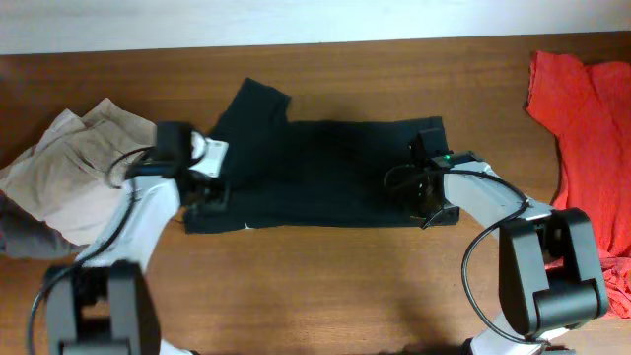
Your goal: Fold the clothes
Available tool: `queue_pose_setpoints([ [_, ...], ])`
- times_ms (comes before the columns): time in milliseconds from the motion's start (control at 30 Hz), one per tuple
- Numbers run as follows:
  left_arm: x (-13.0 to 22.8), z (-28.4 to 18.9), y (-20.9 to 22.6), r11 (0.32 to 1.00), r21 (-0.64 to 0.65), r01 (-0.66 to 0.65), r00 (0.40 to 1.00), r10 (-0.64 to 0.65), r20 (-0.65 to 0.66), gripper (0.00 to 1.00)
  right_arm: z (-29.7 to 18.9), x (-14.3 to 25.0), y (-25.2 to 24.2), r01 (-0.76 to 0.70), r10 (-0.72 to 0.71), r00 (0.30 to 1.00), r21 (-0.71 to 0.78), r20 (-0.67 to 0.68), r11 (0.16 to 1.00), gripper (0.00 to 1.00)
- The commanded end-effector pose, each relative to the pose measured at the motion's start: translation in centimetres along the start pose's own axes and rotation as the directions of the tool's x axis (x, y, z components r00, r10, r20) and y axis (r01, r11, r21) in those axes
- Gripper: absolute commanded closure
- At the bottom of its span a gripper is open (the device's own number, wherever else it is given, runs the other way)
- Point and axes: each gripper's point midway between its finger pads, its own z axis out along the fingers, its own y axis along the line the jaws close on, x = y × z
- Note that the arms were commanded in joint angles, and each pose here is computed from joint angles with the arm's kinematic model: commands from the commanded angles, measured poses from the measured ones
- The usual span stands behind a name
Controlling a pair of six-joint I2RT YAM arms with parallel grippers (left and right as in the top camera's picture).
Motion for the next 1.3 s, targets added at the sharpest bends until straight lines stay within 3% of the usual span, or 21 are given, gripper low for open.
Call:
queue_pose_setpoints([
  [0, 0.9, 3.3, -0.9, 0.993, 0.039, -0.109, 0.992, 0.111, -0.058, 0.82, 2.1, 2.6, -2.0, 0.002, 0.006, 0.996, 0.096, -0.089, 0.995, 0.96],
  [267, 4.1, 7.5, 1.2, 0.997, -0.022, -0.069, 0.978, 0.063, -0.201, 0.88, 1.9, 3.7, -3.1, 0.004, 0.014, 0.991, 0.143, -0.130, 0.990, 0.96],
  [600, 4.3, 7.5, 2.1, 0.995, -0.080, -0.055, 0.976, 0.037, -0.215, 0.89, 2.1, 3.1, -9.1, -0.250, 0.276, 0.948, 0.162, -0.161, 0.955, 0.96],
  [800, 4.3, 7.5, 2.1, 0.995, -0.079, -0.055, 0.976, 0.037, -0.215, 0.88, 1.2, 0.6, -7.7, -0.208, 0.190, 0.967, -0.096, -0.171, 0.973, 0.96],
  [1033, 3.2, 6.6, 2.0, 0.996, -0.089, -0.012, 0.981, -0.005, -0.193, 0.76, -4.1, -3.0, -5.1, -0.101, 0.102, 0.995, -0.267, -0.009, 0.958, 0.94],
  [1133, 1.9, 4.8, 1.7, 0.996, -0.088, 0.001, 0.985, -0.016, -0.169, 0.72, -7.0, -4.1, -4.3, -0.051, 0.080, 0.994, -0.317, 0.080, 0.947, 0.90],
  [1267, -0.9, 0.4, 1.1, 0.995, -0.101, 0.014, 0.994, -0.025, -0.110, 0.66, -10.9, -5.0, -3.9, -0.002, 0.078, 0.977, -0.361, 0.197, 0.933, 0.76],
])
